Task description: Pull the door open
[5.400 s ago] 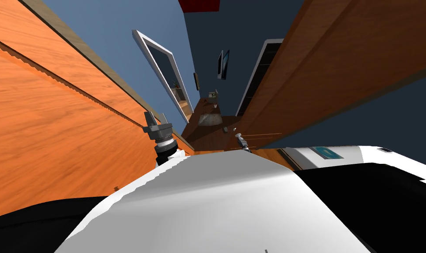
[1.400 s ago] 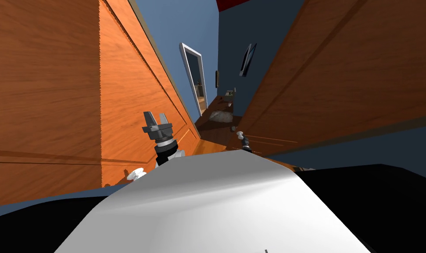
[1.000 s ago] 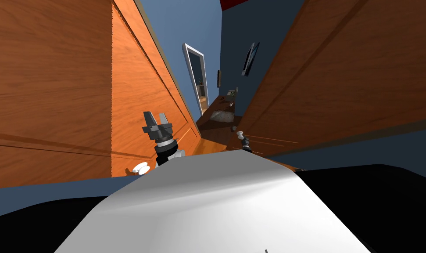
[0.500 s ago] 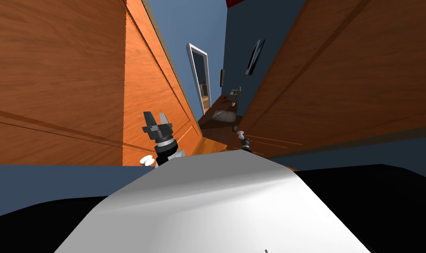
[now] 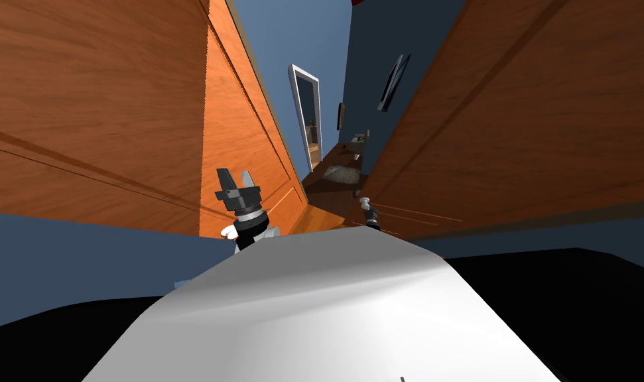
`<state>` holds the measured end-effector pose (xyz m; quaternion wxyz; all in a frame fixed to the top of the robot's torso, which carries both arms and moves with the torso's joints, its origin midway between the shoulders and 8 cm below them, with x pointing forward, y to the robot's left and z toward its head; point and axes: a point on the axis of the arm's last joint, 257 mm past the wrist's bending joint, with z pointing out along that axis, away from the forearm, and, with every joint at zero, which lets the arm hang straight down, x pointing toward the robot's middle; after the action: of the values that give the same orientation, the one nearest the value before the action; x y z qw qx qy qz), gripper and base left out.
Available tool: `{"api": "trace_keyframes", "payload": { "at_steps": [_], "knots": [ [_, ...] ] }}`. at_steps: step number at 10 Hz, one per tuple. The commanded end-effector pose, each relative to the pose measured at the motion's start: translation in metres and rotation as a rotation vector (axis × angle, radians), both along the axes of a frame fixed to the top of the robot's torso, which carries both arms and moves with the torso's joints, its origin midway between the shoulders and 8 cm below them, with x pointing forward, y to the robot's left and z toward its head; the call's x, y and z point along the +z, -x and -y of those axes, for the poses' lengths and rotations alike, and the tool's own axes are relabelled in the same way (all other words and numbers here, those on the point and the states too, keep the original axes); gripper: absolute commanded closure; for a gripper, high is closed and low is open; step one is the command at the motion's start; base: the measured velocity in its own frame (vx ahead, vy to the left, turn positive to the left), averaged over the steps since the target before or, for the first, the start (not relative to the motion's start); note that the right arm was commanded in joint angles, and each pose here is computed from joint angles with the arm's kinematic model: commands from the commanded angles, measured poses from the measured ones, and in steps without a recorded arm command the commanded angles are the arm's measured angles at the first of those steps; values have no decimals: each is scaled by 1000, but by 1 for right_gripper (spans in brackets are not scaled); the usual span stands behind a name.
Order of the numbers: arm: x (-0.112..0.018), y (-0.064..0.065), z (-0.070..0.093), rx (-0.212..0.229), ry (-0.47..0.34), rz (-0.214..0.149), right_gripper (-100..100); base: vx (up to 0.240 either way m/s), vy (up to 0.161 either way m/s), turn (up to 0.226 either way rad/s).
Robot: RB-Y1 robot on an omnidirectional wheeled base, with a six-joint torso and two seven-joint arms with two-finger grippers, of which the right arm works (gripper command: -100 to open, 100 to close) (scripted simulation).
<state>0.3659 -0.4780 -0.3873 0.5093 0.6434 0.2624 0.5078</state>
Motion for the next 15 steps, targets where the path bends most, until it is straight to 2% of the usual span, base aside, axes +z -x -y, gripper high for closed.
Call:
{"api": "trace_keyframes", "payload": {
  "at_steps": [1,2,5,7,9,12,14,15],
  "knots": [
    [10,-11,-3,6,-53,56,100,-60,-5,77],
    [10,-11,-3,6,-57,58,100,-49,-4,63],
    [9,-11,0,-9,-154,95,100,-55,-10,80],
    [9,-11,0,-9,-159,97,100,-33,-1,30],
    [8,-11,3,-24,-246,132,100,-68,-17,118],
    [8,-12,5,-30,-309,158,100,-58,-10,68],
    [6,-12,8,-45,-390,193,100,-77,-2,108],
    [-8,0,6,-67,-417,167,-100,-77,-28,1]
  ]
}}
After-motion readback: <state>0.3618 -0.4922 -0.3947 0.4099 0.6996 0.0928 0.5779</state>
